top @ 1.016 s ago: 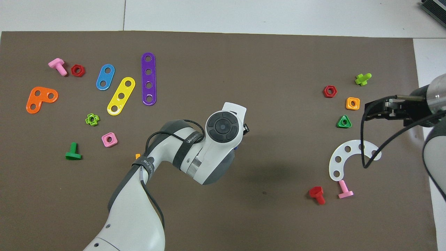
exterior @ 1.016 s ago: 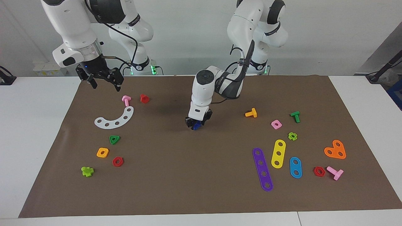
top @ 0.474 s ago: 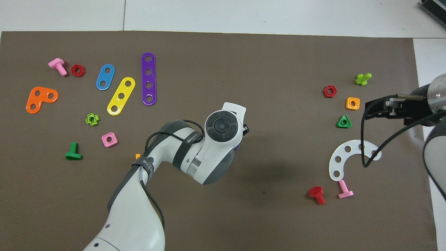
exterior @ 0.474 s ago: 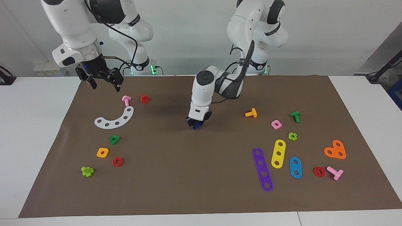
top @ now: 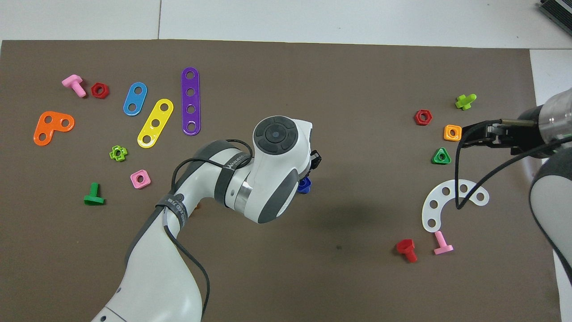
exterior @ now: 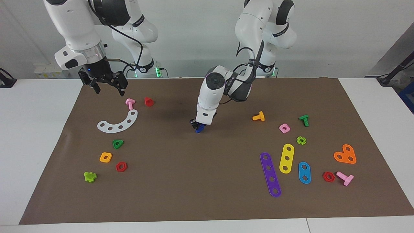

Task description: Unscrew and place screws in storage area

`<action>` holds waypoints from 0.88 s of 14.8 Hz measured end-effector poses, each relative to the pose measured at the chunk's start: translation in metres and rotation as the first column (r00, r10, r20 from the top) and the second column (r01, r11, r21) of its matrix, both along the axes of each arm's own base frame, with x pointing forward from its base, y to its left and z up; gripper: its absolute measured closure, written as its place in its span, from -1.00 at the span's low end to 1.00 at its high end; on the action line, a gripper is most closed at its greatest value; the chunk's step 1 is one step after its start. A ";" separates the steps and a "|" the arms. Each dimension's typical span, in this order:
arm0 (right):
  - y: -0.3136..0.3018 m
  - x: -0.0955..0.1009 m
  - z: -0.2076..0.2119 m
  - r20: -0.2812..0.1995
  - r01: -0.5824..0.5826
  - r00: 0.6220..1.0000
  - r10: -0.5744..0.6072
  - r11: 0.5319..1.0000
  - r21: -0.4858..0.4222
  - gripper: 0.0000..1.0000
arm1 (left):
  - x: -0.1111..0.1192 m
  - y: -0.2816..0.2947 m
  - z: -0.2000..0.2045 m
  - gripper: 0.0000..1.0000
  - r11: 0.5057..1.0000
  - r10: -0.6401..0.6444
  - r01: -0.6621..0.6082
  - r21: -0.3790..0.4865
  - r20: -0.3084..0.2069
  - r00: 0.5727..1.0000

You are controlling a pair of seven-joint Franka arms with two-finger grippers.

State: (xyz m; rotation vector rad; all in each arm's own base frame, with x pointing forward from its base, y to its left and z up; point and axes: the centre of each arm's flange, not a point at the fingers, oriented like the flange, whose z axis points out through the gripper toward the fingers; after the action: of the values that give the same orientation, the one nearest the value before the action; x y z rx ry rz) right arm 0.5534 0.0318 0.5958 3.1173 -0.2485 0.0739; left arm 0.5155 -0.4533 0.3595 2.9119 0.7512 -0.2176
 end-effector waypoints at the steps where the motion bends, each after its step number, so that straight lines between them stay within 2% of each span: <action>1: 0.000 0.001 -0.004 0.006 -0.001 1.000 0.001 1.000 0.000 -0.99 | 0.010 0.007 0.012 0.07 1.000 0.011 -0.011 0.001 -0.006 1.000; 4: 0.009 0.002 -0.021 0.015 -0.006 1.000 0.006 1.000 0.002 -0.99 | 0.049 0.049 0.038 0.07 0.999 0.054 -0.054 -0.011 -0.001 0.999; 6: 0.034 0.000 -0.037 0.011 -0.022 1.000 0.021 1.000 0.004 -0.99 | 0.070 0.081 0.048 0.07 0.999 0.027 -0.027 -0.021 0.004 1.000; 10: 0.110 -0.008 -0.073 0.029 -0.032 0.999 0.031 0.999 0.017 -0.99 | 0.089 0.126 0.061 0.07 0.997 -0.062 0.062 -0.034 0.011 0.998; 13: 0.167 -0.006 -0.114 0.035 -0.041 0.999 0.040 0.999 0.030 -0.99 | 0.099 0.158 0.055 0.07 0.985 -0.170 0.170 -0.041 0.019 0.985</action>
State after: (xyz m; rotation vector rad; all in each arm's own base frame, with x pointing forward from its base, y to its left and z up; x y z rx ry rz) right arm 0.5475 0.1993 0.4816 3.1541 -0.1885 0.1252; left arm 0.6142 -0.2955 0.4141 2.9339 0.4889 -0.2250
